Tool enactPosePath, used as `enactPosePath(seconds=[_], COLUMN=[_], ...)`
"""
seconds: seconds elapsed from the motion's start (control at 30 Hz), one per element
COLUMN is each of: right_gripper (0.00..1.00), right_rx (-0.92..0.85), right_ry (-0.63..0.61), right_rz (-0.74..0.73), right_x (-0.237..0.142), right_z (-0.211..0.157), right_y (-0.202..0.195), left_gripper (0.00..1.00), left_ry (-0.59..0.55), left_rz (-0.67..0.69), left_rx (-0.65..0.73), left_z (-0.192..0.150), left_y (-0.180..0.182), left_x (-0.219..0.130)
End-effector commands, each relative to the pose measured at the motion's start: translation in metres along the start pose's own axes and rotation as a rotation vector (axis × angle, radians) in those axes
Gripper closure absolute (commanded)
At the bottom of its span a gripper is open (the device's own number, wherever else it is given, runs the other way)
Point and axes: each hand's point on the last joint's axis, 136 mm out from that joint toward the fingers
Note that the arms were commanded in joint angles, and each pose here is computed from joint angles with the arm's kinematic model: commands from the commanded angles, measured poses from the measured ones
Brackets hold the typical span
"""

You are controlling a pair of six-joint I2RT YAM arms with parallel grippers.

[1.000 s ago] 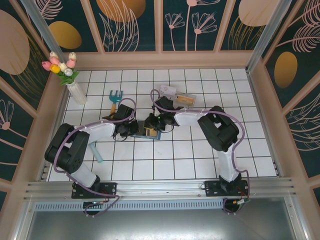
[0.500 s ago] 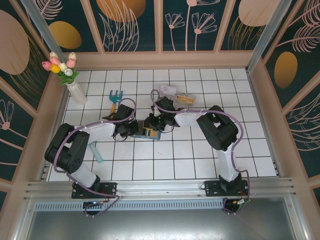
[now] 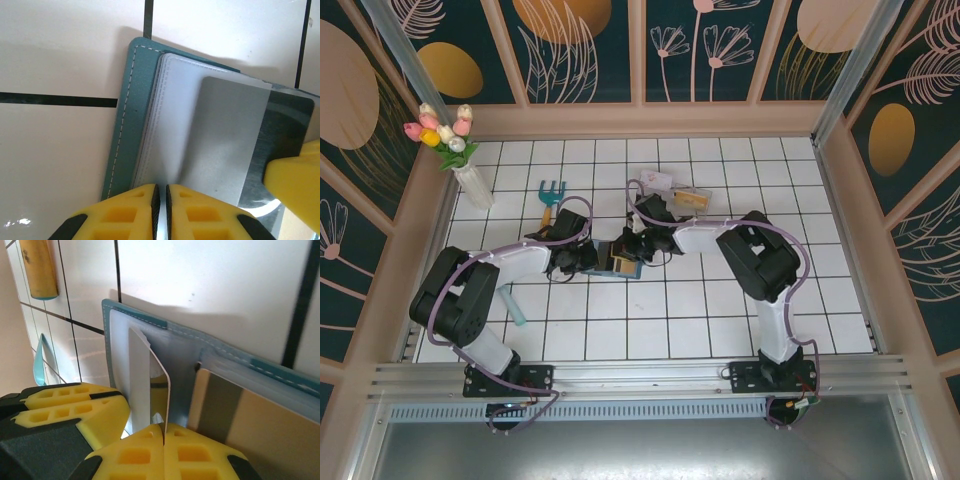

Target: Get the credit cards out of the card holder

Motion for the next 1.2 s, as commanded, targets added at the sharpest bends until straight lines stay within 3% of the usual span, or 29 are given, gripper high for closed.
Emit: enactPosePath(seconds=[0.0,0.3,0.53,0.87,1.03,1.17], right_gripper=[0.92,0.99,1.0,1.0,1.0,1.0], right_rx=[0.014,-0.014,-0.057,-0.21,-0.258,-0.3], right_ry=[-0.008,-0.057,-0.082,-0.217,-0.275,-0.28], right_rz=[-0.073,0.02,0.125,0.383,0.444,0.516], right_x=[-0.011,-0.037,-0.067,-0.15,-0.184,-0.206], right_z=[-0.003,-0.003,0.0,0.021,0.033,0.034], right_y=[-0.019,0.001,0.012,0.065,0.076,0.088], left_gripper=[0.84,0.84,0.75,0.42,0.24,0.17], left_ry=[0.075,0.047,-0.071,-0.318,-0.352,-0.345], left_rz=[0.085,0.028,-0.056,-0.32,-0.528,-0.718], left_rx=[0.005,0.016,0.054,0.074,0.061,0.086], left_z=[-0.024,-0.013,0.028,0.103,0.115,0.122], left_y=[0.021,0.007,-0.022,-0.079,-0.113,-0.146], left_x=[0.005,-0.002,-0.036,-0.112,-0.134,-0.156])
Point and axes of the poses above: each hand's point on the last joint's axis, 136 mm out from that joint toward the fingers, its own x axis out along the fingers, its own y axis along the line the jaws close on, z = x × y, and after that the axes turned 10 degrees about x, right-handed
